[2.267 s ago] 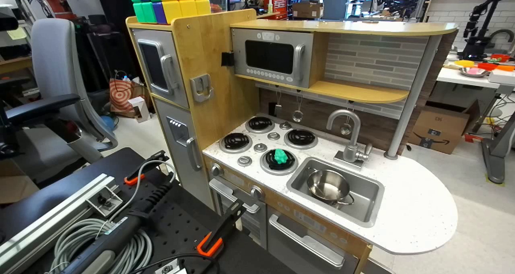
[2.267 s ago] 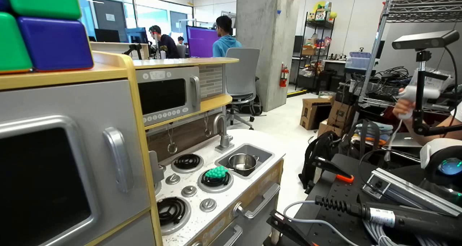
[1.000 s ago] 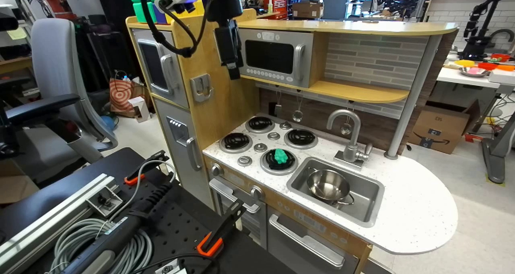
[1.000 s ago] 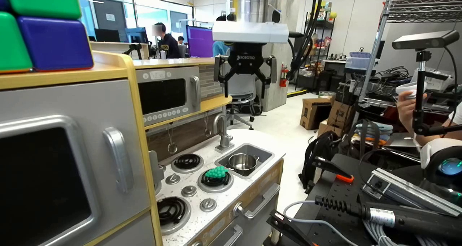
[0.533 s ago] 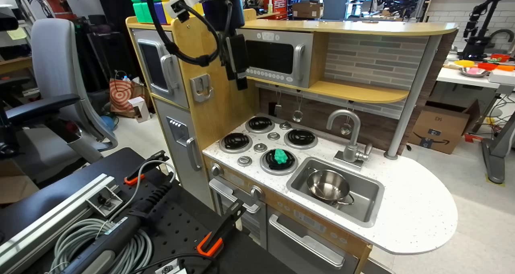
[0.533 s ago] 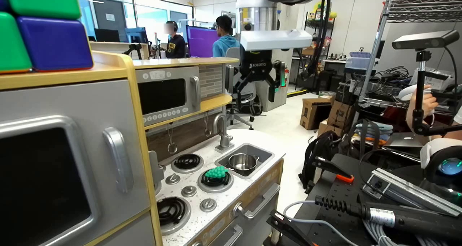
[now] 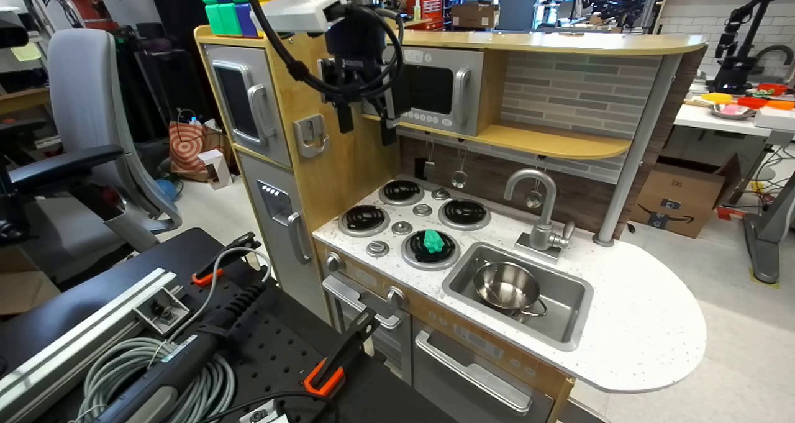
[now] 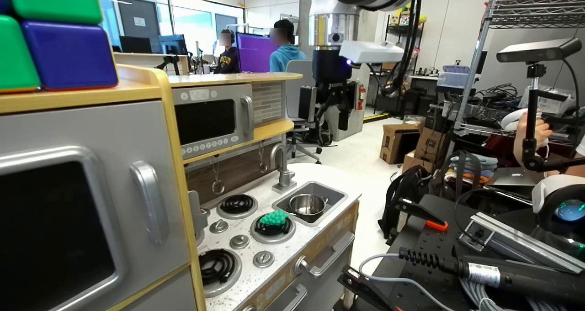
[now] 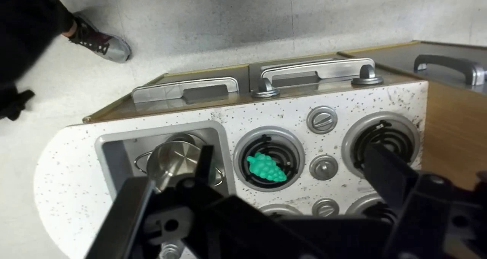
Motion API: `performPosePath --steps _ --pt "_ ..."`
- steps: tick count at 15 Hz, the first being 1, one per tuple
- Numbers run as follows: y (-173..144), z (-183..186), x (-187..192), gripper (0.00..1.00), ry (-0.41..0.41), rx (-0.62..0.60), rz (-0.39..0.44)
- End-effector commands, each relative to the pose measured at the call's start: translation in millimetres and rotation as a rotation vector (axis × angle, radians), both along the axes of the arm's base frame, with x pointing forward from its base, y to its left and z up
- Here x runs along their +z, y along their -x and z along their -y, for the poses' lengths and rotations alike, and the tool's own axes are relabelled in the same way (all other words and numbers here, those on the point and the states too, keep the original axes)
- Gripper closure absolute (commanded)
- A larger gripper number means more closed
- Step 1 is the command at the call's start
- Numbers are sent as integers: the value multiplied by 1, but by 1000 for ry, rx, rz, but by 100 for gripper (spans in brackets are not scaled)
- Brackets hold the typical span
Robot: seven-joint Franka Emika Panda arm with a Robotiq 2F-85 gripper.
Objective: Put the green grapes inside the pot in the sink
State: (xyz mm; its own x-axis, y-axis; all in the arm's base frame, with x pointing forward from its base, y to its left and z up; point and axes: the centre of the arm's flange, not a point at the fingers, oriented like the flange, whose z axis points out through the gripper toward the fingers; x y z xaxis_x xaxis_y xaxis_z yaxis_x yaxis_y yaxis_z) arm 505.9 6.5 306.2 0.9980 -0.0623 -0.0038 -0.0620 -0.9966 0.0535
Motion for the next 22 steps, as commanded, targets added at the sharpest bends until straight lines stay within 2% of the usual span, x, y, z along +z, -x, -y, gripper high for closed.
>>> performPosePath --steps 1,4,5,9,10,11,12,16,17,20,22 --pt "8 1 7 0 -52 196 -12" --pt "8 -2 7 0 -98 348 -65" --pt "3 -1 -2 0 -63 267 -32" --pt "5 -2 -4 0 -83 331 -54" --pt "9 0 -7 0 -15 459 -79" --pt "11 5 -10 0 7 502 -76" --pt "13 9 -10 0 11 557 -101" --pt "5 17 -11 0 66 776 -110" --pt "10 12 -11 0 41 680 -113" --pt "10 12 -11 0 40 685 -114" --pt "1 7 -20 0 36 619 42"
